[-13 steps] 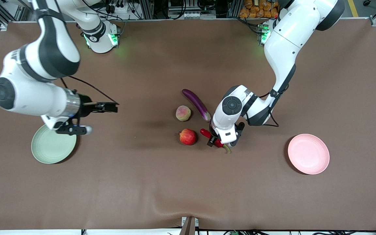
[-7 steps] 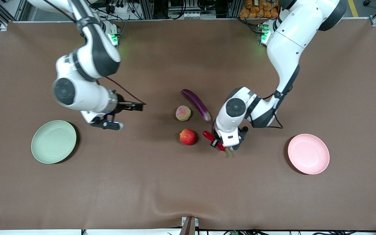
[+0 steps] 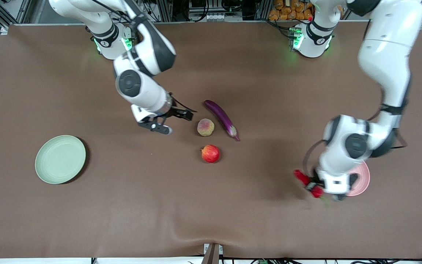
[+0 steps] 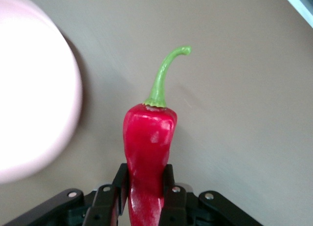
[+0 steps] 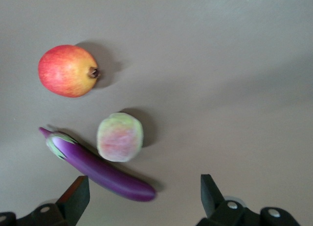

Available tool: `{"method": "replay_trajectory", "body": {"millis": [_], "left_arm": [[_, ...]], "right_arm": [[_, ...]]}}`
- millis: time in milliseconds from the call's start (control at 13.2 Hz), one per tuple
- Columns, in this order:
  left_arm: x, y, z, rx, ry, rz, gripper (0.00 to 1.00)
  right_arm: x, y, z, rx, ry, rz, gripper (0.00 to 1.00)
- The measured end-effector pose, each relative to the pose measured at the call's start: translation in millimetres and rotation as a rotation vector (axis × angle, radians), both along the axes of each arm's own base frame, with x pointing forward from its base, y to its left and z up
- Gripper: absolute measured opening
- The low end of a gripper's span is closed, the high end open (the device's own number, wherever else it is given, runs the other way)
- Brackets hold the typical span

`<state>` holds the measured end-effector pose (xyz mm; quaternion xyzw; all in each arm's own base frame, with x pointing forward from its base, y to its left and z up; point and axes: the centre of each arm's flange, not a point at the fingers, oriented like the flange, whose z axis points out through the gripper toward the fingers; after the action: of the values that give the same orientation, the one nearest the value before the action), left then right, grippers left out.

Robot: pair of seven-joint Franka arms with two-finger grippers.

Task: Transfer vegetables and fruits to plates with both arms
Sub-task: 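Lower the pepper onto the pink plate while the right gripper grasps the peach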

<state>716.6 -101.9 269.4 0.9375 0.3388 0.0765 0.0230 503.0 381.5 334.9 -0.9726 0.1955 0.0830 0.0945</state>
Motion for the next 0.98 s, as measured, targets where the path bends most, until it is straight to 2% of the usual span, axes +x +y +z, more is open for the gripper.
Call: {"method": "replay_trajectory", "body": {"millis": [227, 530, 757, 908, 984], "left_arm": [[7, 84, 1, 0.036, 0.022, -0.086, 0.32], [-5, 118, -28, 0.043, 0.09, -0.133, 0.32], [-17, 151, -48, 0.038, 0.134, -0.112, 0.32], [-22, 170, -53, 0.035, 0.146, -0.1, 0.32], [-23, 173, -54, 0.034, 0.148, -0.098, 0.37]], "right_arm": [[-20, 45, -53, -0.068, -0.034, -0.014, 1.0], [-25, 83, -105, -0.165, -0.072, 0.064, 1.0], [-23, 101, -123, -0.168, -0.11, 0.077, 1.0], [-23, 104, -129, -0.166, -0.118, 0.066, 1.0], [-23, 105, -132, -0.166, -0.119, 0.061, 1.0]]}}
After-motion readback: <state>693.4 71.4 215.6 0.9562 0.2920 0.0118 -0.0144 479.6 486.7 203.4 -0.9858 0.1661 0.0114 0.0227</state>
